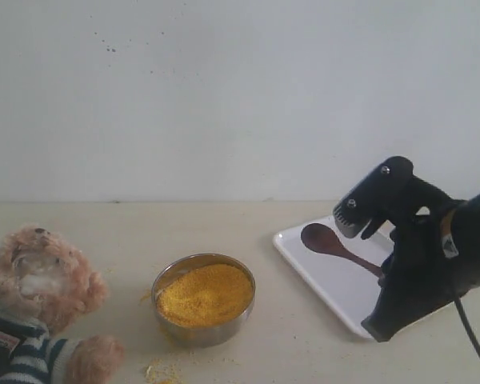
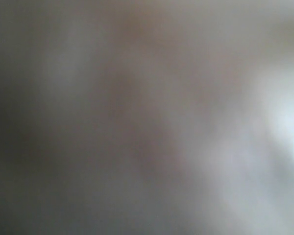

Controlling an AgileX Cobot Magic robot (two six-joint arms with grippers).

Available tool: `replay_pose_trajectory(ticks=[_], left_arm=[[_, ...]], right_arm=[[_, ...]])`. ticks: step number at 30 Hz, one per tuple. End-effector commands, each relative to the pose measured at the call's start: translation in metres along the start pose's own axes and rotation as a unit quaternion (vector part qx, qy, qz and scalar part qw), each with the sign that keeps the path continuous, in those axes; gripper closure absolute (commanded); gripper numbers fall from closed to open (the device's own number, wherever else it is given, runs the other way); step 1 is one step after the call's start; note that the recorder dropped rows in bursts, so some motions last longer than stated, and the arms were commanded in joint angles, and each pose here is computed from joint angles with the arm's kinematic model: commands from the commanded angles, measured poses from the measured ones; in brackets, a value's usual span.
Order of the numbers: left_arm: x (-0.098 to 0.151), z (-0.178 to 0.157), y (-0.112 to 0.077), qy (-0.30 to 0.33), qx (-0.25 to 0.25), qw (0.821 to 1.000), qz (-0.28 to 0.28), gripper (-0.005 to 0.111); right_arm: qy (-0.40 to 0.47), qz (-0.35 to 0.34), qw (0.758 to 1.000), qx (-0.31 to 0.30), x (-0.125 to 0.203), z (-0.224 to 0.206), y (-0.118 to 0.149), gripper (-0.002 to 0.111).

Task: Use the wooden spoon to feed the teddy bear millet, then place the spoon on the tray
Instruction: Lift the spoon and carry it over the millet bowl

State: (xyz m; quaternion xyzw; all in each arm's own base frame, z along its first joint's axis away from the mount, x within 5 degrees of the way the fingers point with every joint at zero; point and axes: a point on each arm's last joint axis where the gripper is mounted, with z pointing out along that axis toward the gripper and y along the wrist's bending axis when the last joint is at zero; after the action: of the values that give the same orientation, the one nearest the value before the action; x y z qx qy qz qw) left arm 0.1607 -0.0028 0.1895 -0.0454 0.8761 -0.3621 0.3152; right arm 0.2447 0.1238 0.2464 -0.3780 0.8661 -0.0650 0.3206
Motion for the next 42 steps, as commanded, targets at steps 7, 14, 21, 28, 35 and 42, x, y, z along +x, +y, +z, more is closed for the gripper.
replay_pose_trajectory(ticks=[7,14,21,28,35,42], left_arm=[[-0.001,-0.001,-0.002,-0.010,0.007,1.000,-0.002,0.103],[-0.001,-0.001,-0.002,-0.010,0.007,1.000,-0.002,0.103],[-0.001,-0.001,-0.002,-0.010,0.007,1.000,-0.002,0.103],[-0.001,-0.001,-0.002,-0.010,0.007,1.000,-0.002,0.103],[-0.001,-0.001,-0.002,-0.010,0.007,1.000,-0.002,0.103],[-0.001,-0.001,-0.002,-0.010,0.007,1.000,-0.002,0.103]], right_arm=[[0.027,-0.226,0.968,0.106,-0.060,-0.040,0.033,0.108],[0.088,-0.362,0.916,0.146,-0.094,0.000,0.085,0.108],[0.120,-0.428,0.880,0.169,-0.106,0.037,0.120,0.108],[0.128,-0.445,0.872,0.159,-0.103,0.052,0.129,0.108],[0.124,-0.452,0.871,0.146,-0.101,0.062,0.135,0.108],[0.110,-0.417,0.894,0.125,-0.100,0.063,0.140,0.108]])
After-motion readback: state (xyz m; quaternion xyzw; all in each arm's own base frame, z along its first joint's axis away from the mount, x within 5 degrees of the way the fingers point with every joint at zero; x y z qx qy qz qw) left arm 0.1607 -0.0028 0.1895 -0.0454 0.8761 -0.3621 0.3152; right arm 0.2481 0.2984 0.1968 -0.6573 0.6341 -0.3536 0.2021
